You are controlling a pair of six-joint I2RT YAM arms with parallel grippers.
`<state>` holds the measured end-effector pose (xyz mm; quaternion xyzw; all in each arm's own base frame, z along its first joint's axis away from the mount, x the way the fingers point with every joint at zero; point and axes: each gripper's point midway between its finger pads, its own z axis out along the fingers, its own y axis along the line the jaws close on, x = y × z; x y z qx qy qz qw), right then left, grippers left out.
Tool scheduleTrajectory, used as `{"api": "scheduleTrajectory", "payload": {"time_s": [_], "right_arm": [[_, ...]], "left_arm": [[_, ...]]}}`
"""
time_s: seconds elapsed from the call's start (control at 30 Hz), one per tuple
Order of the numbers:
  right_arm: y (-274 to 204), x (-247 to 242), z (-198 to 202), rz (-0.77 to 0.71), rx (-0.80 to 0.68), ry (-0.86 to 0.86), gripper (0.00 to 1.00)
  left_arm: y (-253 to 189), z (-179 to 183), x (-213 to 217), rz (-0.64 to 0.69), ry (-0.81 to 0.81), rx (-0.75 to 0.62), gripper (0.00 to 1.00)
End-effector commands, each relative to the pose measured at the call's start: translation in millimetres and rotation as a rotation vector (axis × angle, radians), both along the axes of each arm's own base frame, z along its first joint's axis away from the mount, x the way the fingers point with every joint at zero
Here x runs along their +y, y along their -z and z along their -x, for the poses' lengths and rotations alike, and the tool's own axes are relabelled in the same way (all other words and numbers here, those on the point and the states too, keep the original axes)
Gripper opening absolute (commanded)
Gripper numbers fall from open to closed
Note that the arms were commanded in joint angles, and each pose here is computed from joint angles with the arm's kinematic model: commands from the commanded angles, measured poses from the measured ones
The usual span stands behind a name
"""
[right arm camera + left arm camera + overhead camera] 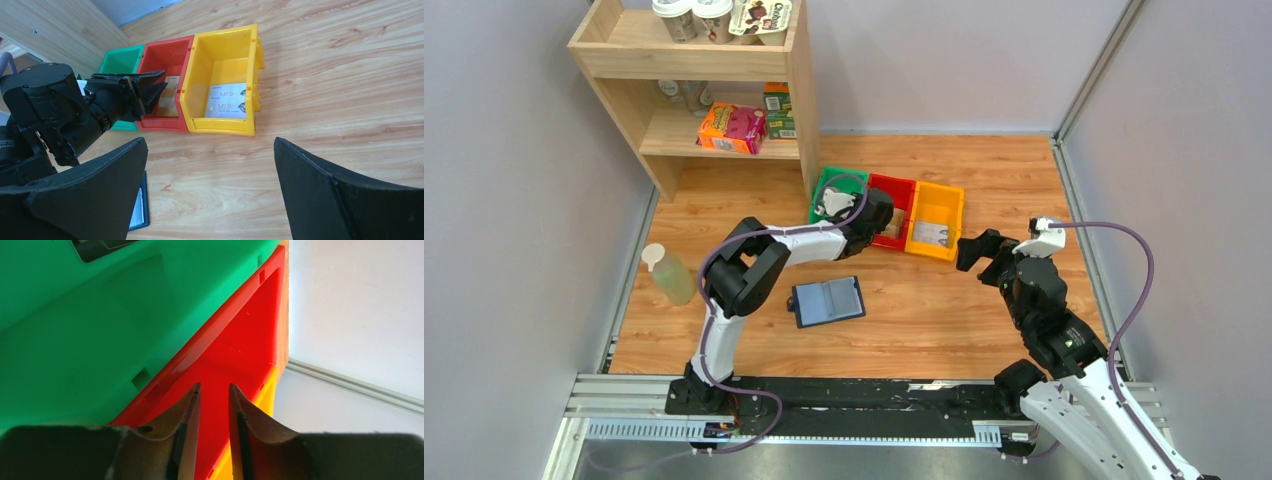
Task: Take the credit cards out of the card holder
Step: Place the credit card in the storage box, then remove the credit card from the card holder.
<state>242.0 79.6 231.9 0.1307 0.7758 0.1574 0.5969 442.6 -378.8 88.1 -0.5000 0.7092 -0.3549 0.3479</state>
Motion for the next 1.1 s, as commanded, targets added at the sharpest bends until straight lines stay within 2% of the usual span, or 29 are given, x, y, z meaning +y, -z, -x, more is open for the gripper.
{"api": "scheduleTrajectory", "payload": {"time_s": [0.0,0.17,0.27,0.43,0.67,0.7,0.8,0.83,1.0,1.07], "right_arm": [[-20,-3,-2,-0.007,-0.048,0.011,1.00],[-26,-2,-1,0.002,-0.060,-0.003,1.00],[-28,2,-1,0.004,-0.060,-0.027,1.00],[-29,18,-1,-0.002,-0.038,-0.108,0.99],[-13,62,0,-0.043,0.067,-0.307,0.97],[-10,69,0,-0.054,0.086,-0.335,0.97],[3,95,1,-0.092,0.156,-0.449,0.94],[9,103,1,-0.101,0.184,-0.479,0.93],[41,144,2,-0.149,0.344,-0.599,0.84],[52,163,3,-0.155,0.399,-0.641,0.81]], "left_arm": [[-25,9,1,0.048,0.009,-0.021,0.38],[-59,23,5,0.069,0.053,-0.076,0.42],[-91,38,9,0.042,0.127,-0.137,0.43],[-108,71,31,-0.053,0.241,-0.178,0.42],[-85,134,83,-0.357,0.482,-0.183,0.43],[-66,146,93,-0.436,0.538,-0.135,0.43],[-58,167,111,-0.544,0.649,-0.126,0.43],[-44,177,121,-0.589,0.682,-0.081,0.43],[-19,208,129,-0.570,0.828,-0.043,0.41],[-4,217,136,-0.585,0.867,0.010,0.40]]}}
